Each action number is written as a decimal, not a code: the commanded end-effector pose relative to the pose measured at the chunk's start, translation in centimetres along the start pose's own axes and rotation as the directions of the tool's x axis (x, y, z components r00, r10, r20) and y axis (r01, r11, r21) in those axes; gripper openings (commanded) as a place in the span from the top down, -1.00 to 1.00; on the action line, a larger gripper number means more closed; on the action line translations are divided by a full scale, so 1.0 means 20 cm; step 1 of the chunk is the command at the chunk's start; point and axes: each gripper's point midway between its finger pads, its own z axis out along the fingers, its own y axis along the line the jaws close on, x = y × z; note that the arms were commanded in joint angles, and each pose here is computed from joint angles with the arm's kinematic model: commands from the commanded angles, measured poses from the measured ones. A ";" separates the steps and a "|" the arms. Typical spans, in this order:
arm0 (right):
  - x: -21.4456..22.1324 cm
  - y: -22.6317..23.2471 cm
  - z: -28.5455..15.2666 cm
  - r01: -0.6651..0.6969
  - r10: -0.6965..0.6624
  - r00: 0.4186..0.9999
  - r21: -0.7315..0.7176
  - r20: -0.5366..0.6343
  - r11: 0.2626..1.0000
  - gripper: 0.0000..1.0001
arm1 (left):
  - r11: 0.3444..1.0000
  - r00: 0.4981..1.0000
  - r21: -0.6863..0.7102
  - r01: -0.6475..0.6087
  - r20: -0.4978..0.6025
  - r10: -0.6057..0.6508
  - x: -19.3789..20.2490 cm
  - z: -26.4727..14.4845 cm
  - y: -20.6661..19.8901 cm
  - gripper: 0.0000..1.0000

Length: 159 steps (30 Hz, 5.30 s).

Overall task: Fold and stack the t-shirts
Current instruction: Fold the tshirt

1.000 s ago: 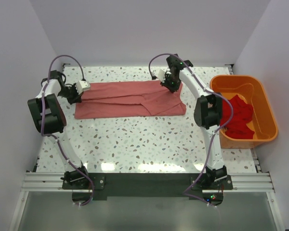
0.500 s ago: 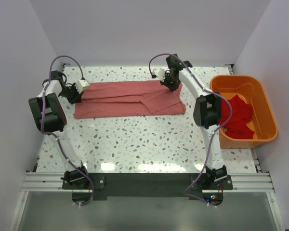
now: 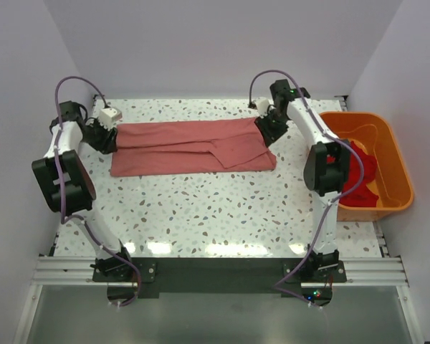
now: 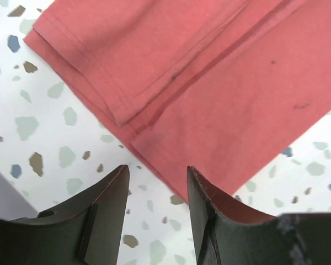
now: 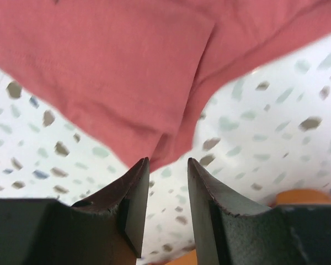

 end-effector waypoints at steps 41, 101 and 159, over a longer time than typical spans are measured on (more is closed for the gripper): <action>0.27 0.34 -0.22 -0.210 0.206 0.978 -0.188 -0.041 0.959 0.02 | 0.960 0.964 0.244 -0.140 0.256 0.076 -0.29 -0.13 -0.69 -0.11; 0.26 0.19 0.16 -0.422 0.391 0.906 -0.258 -0.163 0.869 0.54 | 0.221 0.278 0.171 -0.960 0.669 0.690 -0.75 0.68 -2.04 0.59; -0.02 0.15 0.10 -0.380 0.393 0.919 -0.360 -0.038 0.852 1.00 | 0.328 0.321 0.112 -0.938 0.639 0.699 -1.03 0.72 -1.59 1.00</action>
